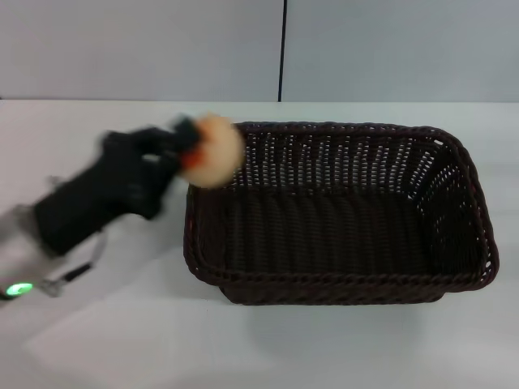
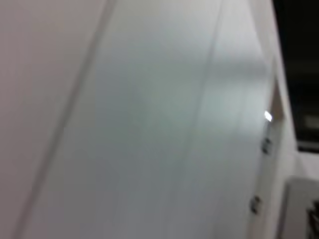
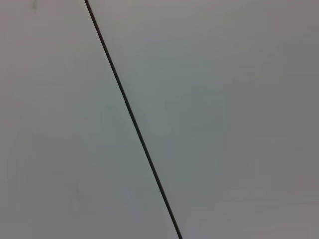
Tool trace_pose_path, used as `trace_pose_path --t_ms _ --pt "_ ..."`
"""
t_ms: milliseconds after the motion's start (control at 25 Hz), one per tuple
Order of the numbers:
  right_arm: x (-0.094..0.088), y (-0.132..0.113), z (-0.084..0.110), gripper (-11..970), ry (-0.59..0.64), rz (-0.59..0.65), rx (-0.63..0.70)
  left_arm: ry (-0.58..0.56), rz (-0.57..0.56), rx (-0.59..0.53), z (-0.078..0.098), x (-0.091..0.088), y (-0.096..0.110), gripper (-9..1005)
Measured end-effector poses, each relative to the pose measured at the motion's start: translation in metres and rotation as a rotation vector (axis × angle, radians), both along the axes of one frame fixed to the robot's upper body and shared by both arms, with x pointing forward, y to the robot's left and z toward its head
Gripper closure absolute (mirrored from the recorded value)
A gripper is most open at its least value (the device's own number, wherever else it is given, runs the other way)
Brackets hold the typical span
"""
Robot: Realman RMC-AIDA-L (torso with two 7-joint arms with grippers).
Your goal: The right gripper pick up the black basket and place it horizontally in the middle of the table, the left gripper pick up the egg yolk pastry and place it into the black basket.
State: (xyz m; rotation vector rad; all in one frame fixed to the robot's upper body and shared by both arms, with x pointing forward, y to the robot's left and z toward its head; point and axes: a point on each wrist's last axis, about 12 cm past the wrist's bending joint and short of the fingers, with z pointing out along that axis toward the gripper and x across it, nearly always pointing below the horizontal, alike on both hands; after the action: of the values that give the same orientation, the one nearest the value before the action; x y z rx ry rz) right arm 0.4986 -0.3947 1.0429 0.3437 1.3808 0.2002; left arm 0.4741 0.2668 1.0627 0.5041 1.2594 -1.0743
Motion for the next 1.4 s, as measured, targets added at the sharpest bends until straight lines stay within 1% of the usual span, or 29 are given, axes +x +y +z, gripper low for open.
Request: trace_pose_path --t_ms 40,80,120,160,200,360,400,440,640,720,840,880,960,1040,1160,1240,1360,1400 --pt "0.0 0.001 -0.001 335 0.002 0.0 0.003 0.0 0.0 0.0 0.0 0.0 0.0 933" --pt "-0.001 0.001 -0.001 335 0.004 0.0 0.006 0.02 -0.075 0.03 -0.001 0.008 -0.017 932" --pt "-0.001 0.001 -0.002 335 0.005 0.001 0.007 0.036 -0.109 0.05 -0.003 0.011 -0.026 930" --pt "-0.001 0.001 -0.002 335 0.005 0.001 0.007 0.036 -0.109 0.05 -0.003 0.011 -0.026 928" --pt "-0.001 0.001 -0.002 335 0.005 0.001 0.007 0.062 -0.145 0.091 -0.006 0.015 -0.036 926" --pt "0.0 0.003 -0.002 334 0.006 0.006 0.009 0.062 -0.145 0.091 -0.006 0.015 -0.036 919" --pt "0.0 0.003 -0.002 334 0.006 0.008 0.009 0.105 -0.177 0.134 -0.013 0.016 -0.047 917" --pt "0.001 0.004 -0.002 334 0.007 0.012 0.009 0.117 -0.178 0.137 -0.015 0.015 -0.049 915" --pt "0.005 0.006 0.0 334 0.002 0.022 0.007 0.115 -0.17 0.123 -0.015 0.014 -0.047 906" --pt "0.007 0.007 0.001 334 -0.003 0.025 0.007 0.105 -0.16 0.103 -0.013 0.013 -0.044 698" --pt "0.008 0.007 0.002 335 -0.006 0.024 0.009 0.086 -0.107 0.061 -0.01 0.011 -0.036 607" --pt "0.008 0.007 0.002 335 -0.007 0.024 0.012 0.076 -0.082 0.045 -0.009 0.011 -0.032 577" --pt "0.008 0.007 0.002 335 -0.01 0.022 0.018 0.034 0.01 0.005 -0.007 0.007 -0.02 516" --pt "0.009 0.008 0.002 336 -0.012 0.023 0.021 -0.016 0.133 -0.024 -0.007 0.0 -0.005 411" --pt "0.009 0.008 0.003 337 -0.019 0.025 0.022 -0.094 0.325 -0.021 -0.01 -0.012 0.015 254" --pt "0.007 0.009 0.003 338 -0.029 0.027 0.021 -0.127 0.48 -0.017 -0.013 -0.022 0.032 212" --pt "0.002 0.008 0.004 339 -0.046 0.027 0.023 -0.136 0.728 -0.06 -0.016 -0.041 0.058 150" --pt "0.001 0.008 0.003 339 -0.049 0.025 0.025 -0.138 0.764 -0.067 -0.017 -0.045 0.061 151"
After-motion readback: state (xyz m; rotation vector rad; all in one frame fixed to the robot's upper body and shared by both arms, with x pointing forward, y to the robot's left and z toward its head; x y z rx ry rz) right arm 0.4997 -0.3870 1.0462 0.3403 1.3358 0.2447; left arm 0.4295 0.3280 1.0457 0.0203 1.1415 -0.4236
